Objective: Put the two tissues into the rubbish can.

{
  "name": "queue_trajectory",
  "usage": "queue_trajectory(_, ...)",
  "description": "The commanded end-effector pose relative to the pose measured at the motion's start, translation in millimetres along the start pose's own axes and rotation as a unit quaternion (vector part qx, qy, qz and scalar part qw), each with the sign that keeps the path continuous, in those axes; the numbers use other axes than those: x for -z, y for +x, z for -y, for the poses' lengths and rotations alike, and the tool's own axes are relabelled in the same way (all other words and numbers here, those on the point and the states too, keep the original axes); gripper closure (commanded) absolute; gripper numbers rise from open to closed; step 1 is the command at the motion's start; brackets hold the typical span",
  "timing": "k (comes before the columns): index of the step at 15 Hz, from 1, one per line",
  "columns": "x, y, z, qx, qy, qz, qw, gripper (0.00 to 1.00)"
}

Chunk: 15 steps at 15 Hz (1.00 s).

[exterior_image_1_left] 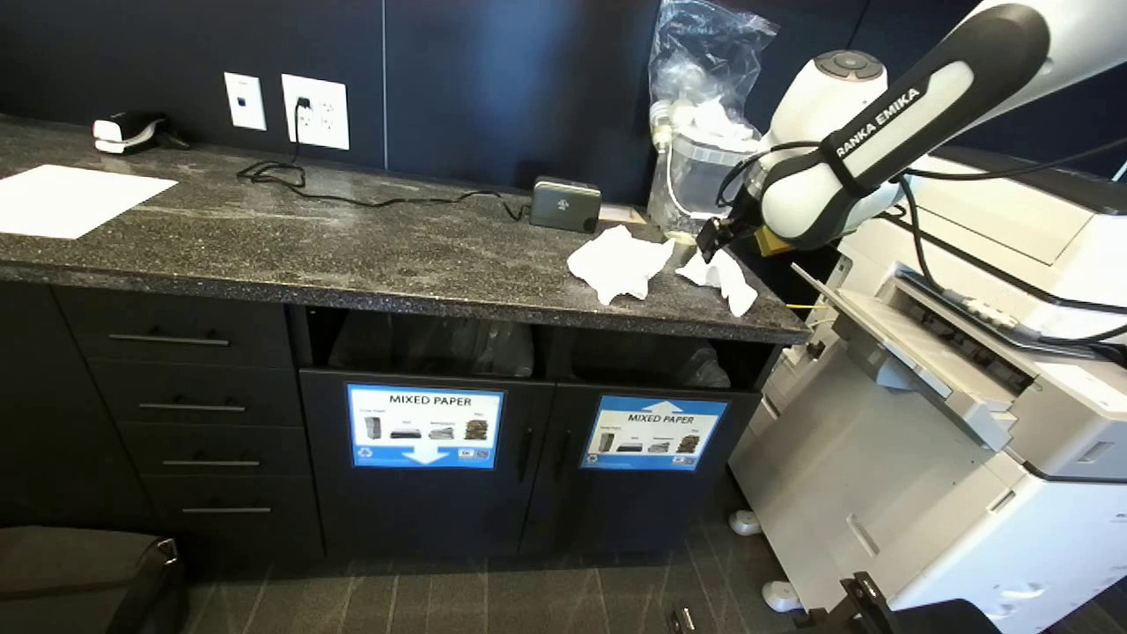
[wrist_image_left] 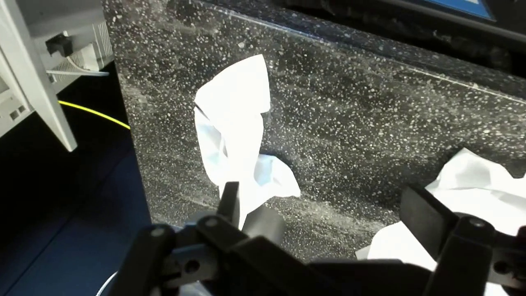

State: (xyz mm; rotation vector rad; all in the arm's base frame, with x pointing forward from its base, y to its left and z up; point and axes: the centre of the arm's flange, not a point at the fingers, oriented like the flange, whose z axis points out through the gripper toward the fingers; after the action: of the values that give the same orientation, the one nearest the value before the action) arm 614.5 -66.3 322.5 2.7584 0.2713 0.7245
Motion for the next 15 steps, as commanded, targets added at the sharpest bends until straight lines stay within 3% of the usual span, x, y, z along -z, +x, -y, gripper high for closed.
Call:
queue_trajectory(1, -33, 31, -10, -0.007, -0.013, -0.015, 0.9998, 0.0)
queue_trajectory(8, -60, 61, -36, -0.004, -0.048, -0.036, 0.9982, 0.0)
queue_trajectory(15, -104, 55, -48, 0.004, -0.052, 0.0, 0.9986, 0.0)
